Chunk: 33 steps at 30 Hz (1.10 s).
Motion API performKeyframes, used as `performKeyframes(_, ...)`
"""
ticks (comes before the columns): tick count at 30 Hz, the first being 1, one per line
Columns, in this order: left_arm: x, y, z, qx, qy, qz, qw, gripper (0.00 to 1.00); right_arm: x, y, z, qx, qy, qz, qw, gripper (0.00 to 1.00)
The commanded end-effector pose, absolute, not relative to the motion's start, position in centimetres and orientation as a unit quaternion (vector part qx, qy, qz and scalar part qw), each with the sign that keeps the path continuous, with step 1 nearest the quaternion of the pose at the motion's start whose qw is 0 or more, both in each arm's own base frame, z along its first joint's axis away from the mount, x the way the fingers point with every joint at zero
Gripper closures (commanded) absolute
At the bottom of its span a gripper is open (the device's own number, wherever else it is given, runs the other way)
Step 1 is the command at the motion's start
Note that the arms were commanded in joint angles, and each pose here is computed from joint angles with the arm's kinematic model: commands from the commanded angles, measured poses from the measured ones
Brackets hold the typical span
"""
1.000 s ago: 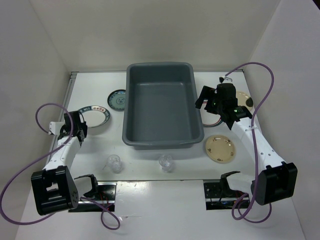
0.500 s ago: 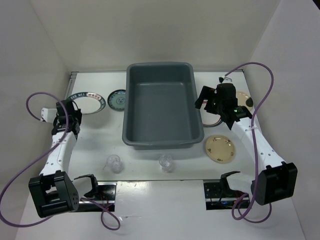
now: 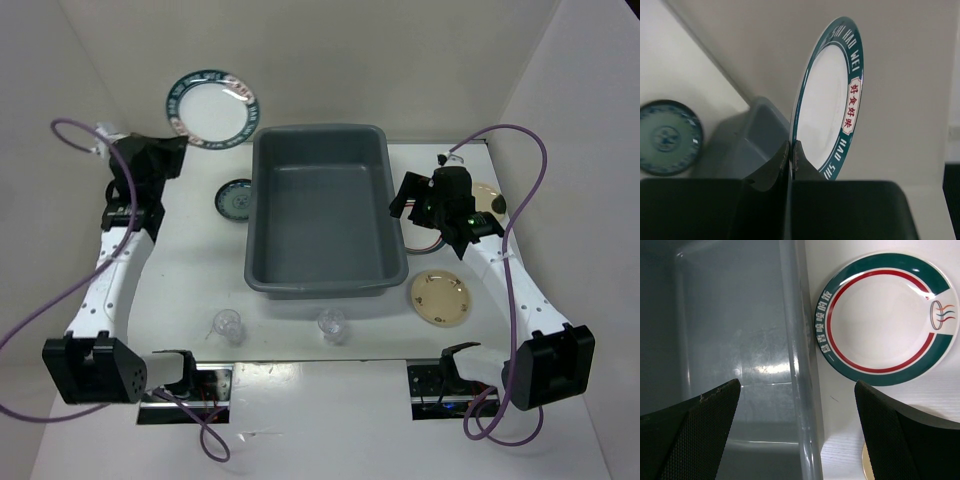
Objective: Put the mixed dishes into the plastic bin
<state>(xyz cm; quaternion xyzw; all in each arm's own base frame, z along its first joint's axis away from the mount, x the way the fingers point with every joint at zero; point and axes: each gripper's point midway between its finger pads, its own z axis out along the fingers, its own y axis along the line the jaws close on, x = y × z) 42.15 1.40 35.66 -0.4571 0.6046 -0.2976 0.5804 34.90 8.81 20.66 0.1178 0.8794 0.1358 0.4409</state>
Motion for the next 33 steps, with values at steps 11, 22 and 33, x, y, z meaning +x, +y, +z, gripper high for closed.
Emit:
performKeyframes(11, 49.4, -21.2, 33.0, -0.262, 0.721, -0.412, 0.492, 1.00, 35.2, 5.0, 24.2, 0.184, 0.842, 0.064, 0.503, 0.00)
performKeyframes(22, 51.0, -22.8, 22.3, -0.269, 0.800, -0.313, 0.436, 1.00, 35.2, 4.7, 23.7, 0.188, 0.845, 0.053, 0.498, 0.00)
performKeyframes(33, 50.4, -22.2, 12.8, -0.281, 0.851, -0.243, 0.371, 1.00, 35.5, 5.1, 22.7, 0.183, 0.852, 0.057, 0.487, 0.00)
